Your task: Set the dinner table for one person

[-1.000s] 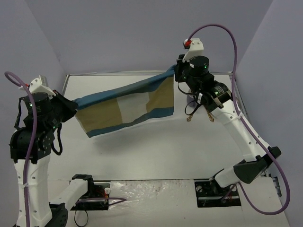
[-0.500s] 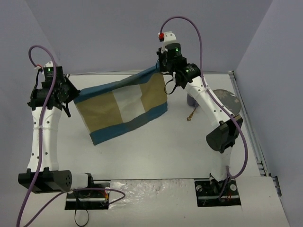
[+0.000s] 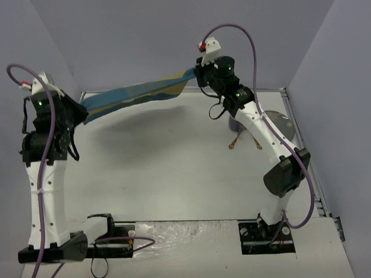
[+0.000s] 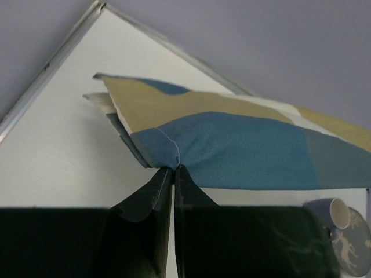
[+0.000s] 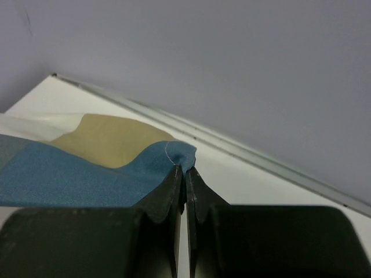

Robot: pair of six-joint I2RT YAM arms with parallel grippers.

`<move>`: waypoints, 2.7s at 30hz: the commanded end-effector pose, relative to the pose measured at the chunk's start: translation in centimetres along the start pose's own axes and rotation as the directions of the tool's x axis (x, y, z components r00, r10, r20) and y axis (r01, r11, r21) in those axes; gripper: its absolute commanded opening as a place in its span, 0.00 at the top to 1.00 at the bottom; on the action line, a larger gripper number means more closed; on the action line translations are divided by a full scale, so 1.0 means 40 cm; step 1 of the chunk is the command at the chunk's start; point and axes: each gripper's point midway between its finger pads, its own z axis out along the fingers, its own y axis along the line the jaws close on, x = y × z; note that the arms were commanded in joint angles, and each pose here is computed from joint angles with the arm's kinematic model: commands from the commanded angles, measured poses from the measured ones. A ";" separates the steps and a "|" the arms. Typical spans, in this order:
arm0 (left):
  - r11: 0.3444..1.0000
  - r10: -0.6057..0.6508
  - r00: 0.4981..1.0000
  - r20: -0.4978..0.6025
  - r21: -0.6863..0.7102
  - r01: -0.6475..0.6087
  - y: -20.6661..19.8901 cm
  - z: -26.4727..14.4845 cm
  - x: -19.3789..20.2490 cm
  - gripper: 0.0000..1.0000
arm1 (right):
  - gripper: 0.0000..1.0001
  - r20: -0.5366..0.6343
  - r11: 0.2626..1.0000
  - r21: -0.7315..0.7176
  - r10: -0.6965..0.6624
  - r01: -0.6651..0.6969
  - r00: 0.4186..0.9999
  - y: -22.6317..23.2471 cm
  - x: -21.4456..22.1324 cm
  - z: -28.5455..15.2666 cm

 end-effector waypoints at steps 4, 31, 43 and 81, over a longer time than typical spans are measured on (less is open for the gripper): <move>0.978 -0.110 0.975 -0.193 -0.199 0.071 0.200 0.083 0.344 1.00 | 1.00 -0.073 0.998 -0.057 -0.008 0.004 0.997 -0.006 0.307 0.014; 0.991 -0.090 0.919 -0.384 -0.128 0.043 0.197 0.110 0.493 0.06 | 0.21 -0.309 0.962 0.083 0.272 -0.260 0.911 -0.009 0.493 -0.089; 0.975 -0.163 0.868 -0.469 -0.212 0.069 0.189 0.407 0.562 0.45 | 0.42 -0.360 0.824 -0.038 0.517 -0.566 0.777 0.118 0.661 -0.087; 0.968 -0.173 0.897 -0.407 -0.240 0.078 0.206 0.476 0.511 0.41 | 0.47 -0.314 0.855 -0.001 0.492 -0.518 0.812 0.059 0.609 -0.108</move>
